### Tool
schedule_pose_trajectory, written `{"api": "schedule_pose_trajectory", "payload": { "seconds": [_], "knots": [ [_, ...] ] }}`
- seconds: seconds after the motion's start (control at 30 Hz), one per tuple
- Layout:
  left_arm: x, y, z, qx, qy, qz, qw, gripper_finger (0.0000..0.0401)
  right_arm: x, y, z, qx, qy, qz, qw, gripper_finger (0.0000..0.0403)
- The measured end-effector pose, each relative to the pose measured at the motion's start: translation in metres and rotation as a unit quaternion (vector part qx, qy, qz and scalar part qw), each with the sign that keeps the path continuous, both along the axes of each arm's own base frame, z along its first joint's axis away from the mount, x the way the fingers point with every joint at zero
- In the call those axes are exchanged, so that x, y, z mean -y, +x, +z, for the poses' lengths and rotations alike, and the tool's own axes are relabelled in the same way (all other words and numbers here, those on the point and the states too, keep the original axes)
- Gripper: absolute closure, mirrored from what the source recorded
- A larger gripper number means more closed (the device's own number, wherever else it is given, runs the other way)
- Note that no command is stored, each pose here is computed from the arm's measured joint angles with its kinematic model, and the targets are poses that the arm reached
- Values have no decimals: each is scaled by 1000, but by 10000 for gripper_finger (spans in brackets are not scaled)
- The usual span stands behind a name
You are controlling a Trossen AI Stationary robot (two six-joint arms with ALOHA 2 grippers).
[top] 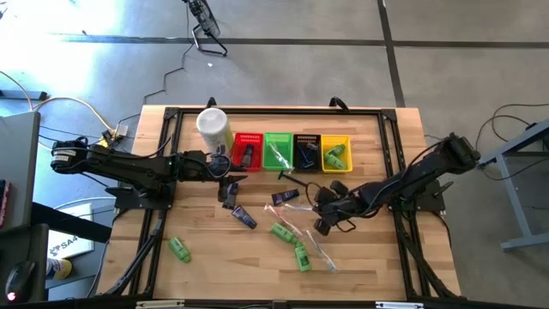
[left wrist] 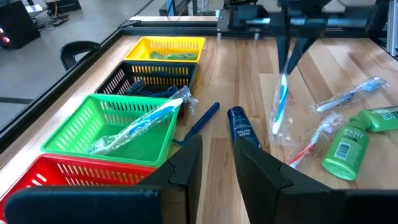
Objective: Pick & Place Travel size toiletries
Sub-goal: Put the blue toothbrush into the green bin
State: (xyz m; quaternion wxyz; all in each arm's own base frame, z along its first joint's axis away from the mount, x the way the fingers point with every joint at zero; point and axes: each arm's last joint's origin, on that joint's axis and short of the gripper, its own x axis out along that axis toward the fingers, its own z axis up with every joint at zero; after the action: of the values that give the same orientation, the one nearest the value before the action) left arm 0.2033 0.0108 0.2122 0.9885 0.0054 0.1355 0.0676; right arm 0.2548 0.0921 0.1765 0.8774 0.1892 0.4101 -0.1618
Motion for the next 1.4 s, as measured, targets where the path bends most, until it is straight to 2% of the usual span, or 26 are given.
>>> {"api": "schedule_pose_trajectory", "payload": {
  "seconds": [0.13,0.3,0.7,0.97,1.4],
  "knots": [
    [0,0,0,-1,0,0,1000,313,5,-6,16,26,-4,-9,1000,395],
    [0,0,0,-3,0,0,1000,313,9,-10,31,64,-31,-28,997,401],
    [0,0,-1,-3,0,0,1000,313,21,-9,35,75,-49,-58,994,401],
    [0,0,-1,-4,0,0,1000,313,24,-2,43,131,-102,-87,982,401],
    [0,0,-1,-4,0,0,1000,313,50,16,55,214,-80,-157,961,400]
  ]
}}
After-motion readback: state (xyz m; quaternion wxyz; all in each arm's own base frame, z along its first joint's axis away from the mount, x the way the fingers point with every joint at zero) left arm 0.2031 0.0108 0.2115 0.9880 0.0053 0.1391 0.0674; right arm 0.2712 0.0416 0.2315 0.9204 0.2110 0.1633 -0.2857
